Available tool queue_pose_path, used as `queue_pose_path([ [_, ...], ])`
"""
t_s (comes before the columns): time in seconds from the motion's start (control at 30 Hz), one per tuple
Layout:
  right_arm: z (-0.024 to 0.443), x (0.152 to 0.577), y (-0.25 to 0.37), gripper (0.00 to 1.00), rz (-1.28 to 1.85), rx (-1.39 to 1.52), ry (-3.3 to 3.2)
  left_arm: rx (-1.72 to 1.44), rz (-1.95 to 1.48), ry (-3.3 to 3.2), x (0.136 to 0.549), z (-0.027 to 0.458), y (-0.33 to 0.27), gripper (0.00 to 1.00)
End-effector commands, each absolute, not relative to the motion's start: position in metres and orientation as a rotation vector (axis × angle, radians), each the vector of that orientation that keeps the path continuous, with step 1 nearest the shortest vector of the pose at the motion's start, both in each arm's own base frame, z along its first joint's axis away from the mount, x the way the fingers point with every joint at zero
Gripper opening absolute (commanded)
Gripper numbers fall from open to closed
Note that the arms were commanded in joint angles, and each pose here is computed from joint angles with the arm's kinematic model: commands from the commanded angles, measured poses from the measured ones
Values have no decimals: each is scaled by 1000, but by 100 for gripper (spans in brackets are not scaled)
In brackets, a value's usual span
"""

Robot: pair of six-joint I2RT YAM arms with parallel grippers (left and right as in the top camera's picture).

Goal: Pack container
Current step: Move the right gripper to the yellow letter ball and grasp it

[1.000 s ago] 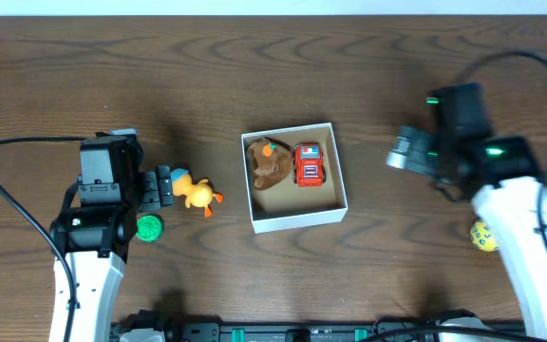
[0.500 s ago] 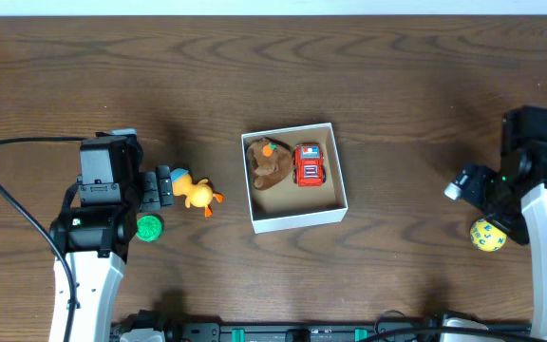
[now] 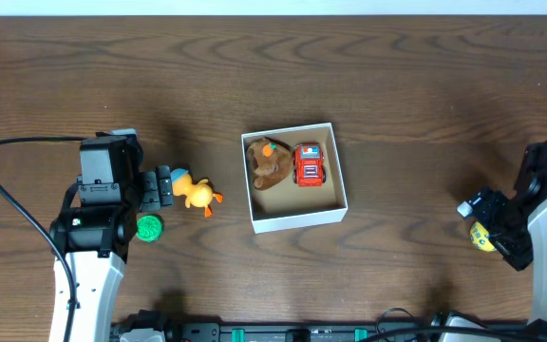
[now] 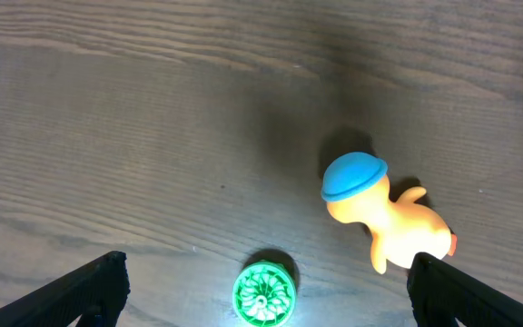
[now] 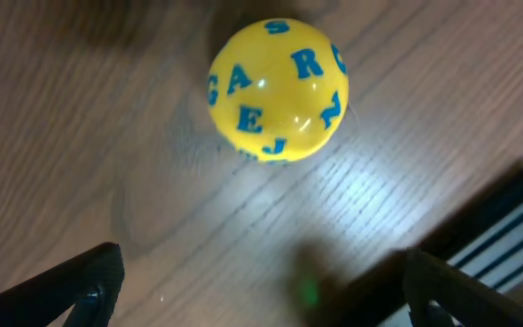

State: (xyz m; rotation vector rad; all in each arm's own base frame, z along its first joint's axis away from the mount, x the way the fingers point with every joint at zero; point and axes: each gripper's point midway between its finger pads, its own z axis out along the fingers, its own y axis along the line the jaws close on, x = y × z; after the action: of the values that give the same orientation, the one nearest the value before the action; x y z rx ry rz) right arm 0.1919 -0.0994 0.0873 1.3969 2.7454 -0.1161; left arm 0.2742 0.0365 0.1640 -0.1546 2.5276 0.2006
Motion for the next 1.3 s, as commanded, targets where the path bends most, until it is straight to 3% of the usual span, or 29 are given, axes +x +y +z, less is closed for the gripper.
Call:
queue_pose_path([
  [0.0,76,185,-106,99,-116,1473,2701,-150,218,2513,277,171,40,98],
  [0.3,57,182,-123,99,-100,1579,2598,-150,218,2513,277,171,40,98],
  [0.97,23,195,-134,76,-107,1605,2436,-150,218,2513,277,171,40,98],
  [1.07,17,193,-136,65,-133,1618,2450,-150,218,2513,277,171,40,98],
  [1.2,13,195,-139,37,-143,1623,2448,-150,218,2513,277,171,40,98],
  [1.27,15,199,-140,30,-132,1614,2435,-150,218,2513,277,171,40,98],
])
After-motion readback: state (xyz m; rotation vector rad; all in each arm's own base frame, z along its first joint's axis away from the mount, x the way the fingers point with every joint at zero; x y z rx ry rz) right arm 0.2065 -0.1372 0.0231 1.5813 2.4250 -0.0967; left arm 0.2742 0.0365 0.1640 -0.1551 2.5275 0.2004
